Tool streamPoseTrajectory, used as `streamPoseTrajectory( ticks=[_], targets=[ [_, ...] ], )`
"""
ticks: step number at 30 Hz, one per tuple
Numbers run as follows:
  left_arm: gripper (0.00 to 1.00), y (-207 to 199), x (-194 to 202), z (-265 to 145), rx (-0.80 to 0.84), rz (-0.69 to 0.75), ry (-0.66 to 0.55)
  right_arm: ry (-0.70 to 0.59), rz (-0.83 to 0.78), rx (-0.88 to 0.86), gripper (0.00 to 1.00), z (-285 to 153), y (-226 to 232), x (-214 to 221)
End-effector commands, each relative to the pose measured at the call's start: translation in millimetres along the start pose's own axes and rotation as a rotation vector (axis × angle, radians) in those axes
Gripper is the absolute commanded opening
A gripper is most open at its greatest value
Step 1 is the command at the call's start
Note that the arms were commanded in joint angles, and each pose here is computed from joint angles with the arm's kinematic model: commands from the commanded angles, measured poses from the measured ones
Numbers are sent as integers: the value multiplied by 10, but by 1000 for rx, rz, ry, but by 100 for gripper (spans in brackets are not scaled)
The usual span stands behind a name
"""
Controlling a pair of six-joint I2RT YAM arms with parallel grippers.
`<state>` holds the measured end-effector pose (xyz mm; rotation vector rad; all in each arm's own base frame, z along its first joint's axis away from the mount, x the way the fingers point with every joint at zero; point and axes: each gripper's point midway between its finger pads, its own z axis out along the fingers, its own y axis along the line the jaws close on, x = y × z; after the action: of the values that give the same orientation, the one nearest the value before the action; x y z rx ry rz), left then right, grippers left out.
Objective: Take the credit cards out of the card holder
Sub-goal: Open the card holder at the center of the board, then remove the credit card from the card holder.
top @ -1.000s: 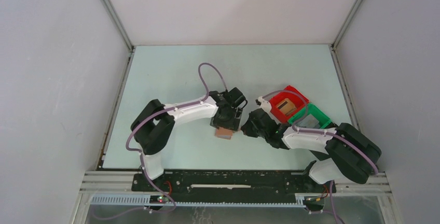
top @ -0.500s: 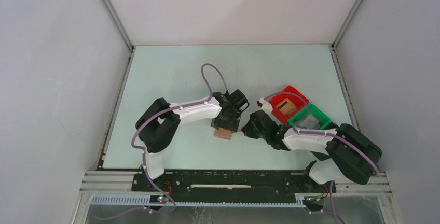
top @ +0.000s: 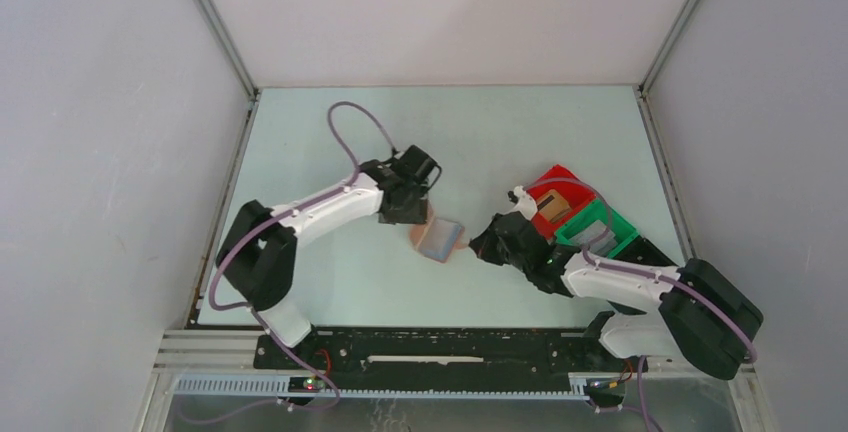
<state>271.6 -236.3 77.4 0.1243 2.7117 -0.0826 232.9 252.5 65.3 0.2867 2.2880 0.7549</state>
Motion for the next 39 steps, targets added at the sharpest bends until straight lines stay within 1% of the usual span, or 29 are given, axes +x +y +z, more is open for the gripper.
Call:
streamPoseTrajectory(
  ticks=[1, 5, 10, 13, 15, 22, 29, 32, 35, 39],
  targets=[
    [62, 498, -47, 68, -64, -80, -38, 4, 18, 37, 0, -60, -143, 40],
    [62, 704, 20, 165, -97, -103, 9, 19, 30, 50, 0, -143, -225, 78],
    [64, 701, 95, 175, -84, -106, 34, 9, 6, 60, 0, -333, -282, 25],
    [65, 641, 152, 199, -50, -96, 67, -5, 2, 46, 0, -459, -283, -53],
    [65, 599, 174, 179, -32, -83, 82, -12, 2, 2, 0, -558, -221, -125],
    [70, 406, -81, -191, 86, -93, -38, -12, -21, -75, 0, -759, 38, -334],
    [71, 182, -151, -329, 212, -87, -42, 23, -13, -133, 0, -810, 204, -324],
    [72, 27, -127, -384, 312, -85, -38, 17, -19, -197, 0, -882, 335, -357],
    [75, -46, -79, -316, 352, -66, -25, 44, -26, -224, 0, -924, 414, -348],
    [74, -43, 91, -94, 325, -63, 58, 44, -32, -202, 0, -909, 373, -351]
  ],
)
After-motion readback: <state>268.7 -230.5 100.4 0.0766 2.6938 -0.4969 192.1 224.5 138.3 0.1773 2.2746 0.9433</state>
